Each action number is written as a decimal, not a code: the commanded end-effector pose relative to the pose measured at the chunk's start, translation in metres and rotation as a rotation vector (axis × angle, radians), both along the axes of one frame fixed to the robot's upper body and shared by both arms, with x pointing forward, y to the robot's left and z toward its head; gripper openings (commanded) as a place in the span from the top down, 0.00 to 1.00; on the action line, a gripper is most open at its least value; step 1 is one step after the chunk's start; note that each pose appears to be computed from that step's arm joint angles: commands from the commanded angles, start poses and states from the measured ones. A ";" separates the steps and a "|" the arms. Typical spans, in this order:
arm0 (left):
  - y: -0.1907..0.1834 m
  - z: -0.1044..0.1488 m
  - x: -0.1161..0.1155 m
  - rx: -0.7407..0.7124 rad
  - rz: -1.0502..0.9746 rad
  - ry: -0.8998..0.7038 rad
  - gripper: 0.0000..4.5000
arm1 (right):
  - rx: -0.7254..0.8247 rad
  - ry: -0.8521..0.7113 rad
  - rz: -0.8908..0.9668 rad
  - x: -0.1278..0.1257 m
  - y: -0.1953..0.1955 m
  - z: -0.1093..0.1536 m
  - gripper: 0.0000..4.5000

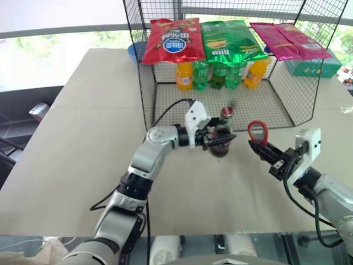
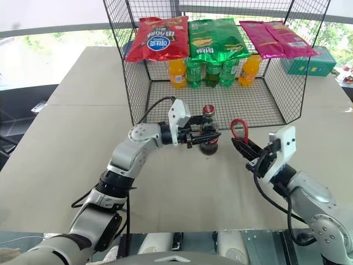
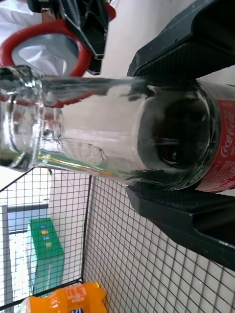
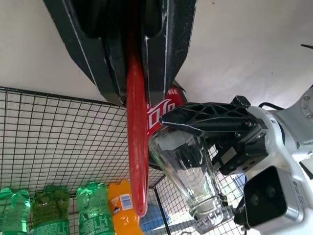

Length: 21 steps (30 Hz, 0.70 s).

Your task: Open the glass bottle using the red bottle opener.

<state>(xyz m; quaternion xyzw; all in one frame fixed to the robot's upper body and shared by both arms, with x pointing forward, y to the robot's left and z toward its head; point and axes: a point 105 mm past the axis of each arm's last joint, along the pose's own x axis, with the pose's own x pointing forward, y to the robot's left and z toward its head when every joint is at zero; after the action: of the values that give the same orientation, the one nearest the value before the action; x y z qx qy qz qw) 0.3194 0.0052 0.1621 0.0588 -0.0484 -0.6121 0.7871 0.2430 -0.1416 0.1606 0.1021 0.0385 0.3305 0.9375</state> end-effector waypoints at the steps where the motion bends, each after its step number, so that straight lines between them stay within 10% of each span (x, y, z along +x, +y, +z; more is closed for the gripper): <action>1: -0.002 0.023 -0.008 -0.069 -0.028 -0.074 0.07 | -0.002 -0.057 -0.007 0.002 0.000 0.010 1.00; 21: 0.008 0.045 -0.011 -0.103 -0.018 -0.065 0.02 | -0.035 -0.099 -0.064 0.008 -0.012 0.012 1.00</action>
<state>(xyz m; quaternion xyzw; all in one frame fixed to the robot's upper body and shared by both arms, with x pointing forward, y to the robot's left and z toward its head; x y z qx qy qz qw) 0.3134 0.0140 0.1882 0.0334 -0.0727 -0.6084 0.7896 0.2517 -0.1497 0.1602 0.0778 0.0237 0.3082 0.9479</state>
